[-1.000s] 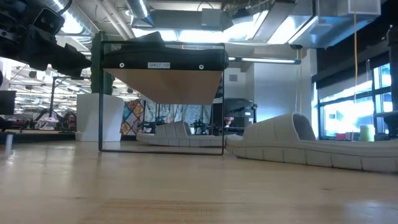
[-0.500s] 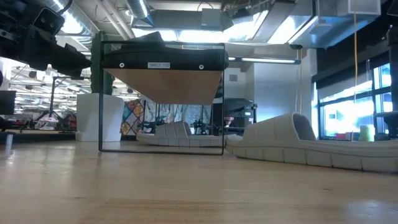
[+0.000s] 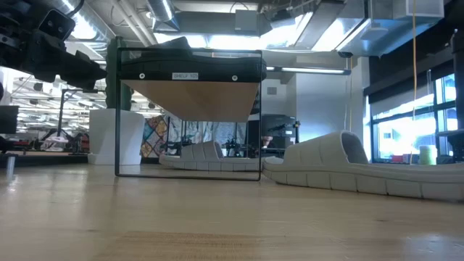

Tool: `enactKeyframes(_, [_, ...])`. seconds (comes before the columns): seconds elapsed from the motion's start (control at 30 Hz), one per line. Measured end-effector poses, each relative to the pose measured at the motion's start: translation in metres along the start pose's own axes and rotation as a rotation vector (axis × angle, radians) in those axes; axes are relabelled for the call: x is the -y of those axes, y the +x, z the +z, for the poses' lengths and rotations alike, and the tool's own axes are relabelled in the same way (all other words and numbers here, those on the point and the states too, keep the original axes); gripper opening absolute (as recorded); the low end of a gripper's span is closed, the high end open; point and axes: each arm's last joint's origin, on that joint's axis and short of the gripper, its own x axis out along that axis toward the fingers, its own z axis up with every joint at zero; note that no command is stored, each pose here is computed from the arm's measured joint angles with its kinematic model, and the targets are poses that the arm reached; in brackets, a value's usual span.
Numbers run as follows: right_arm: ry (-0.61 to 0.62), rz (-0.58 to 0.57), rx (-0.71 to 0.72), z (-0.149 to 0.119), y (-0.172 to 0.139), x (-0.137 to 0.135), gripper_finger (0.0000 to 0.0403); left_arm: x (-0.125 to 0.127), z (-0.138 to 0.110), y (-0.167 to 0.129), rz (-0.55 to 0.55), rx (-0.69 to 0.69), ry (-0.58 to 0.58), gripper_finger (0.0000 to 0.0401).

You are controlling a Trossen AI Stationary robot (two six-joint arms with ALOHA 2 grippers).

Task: Pick and place slides into the shelf
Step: Put the white slide under the shelf

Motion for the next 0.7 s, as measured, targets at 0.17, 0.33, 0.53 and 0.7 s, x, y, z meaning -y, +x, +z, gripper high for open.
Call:
enactKeyframes(0.17, [0.005, -0.021, -0.005, -0.008, 0.016, -0.008, 0.0259, 0.0, 0.0, 0.0, 0.001, 0.0, 0.042, 0.0147])
enactKeyframes(0.33, [0.001, -0.013, 0.004, -0.009, 0.021, -0.01, 0.0259, 0.0, 0.0, 0.0, 0.0, 0.0, 0.049, 0.0147])
enactKeyframes(0.53, [-0.018, 0.005, 0.084, -0.004, 0.02, -0.014, 0.0259, 0.0, 0.0, 0.0, 0.0, 0.0, 0.05, 0.0147])
enactKeyframes(0.7, [-0.018, -0.02, 0.069, -0.008, 0.032, -0.014, 0.0259, 0.0, 0.0, 0.0, 0.0, 0.0, 0.048, 0.0147])
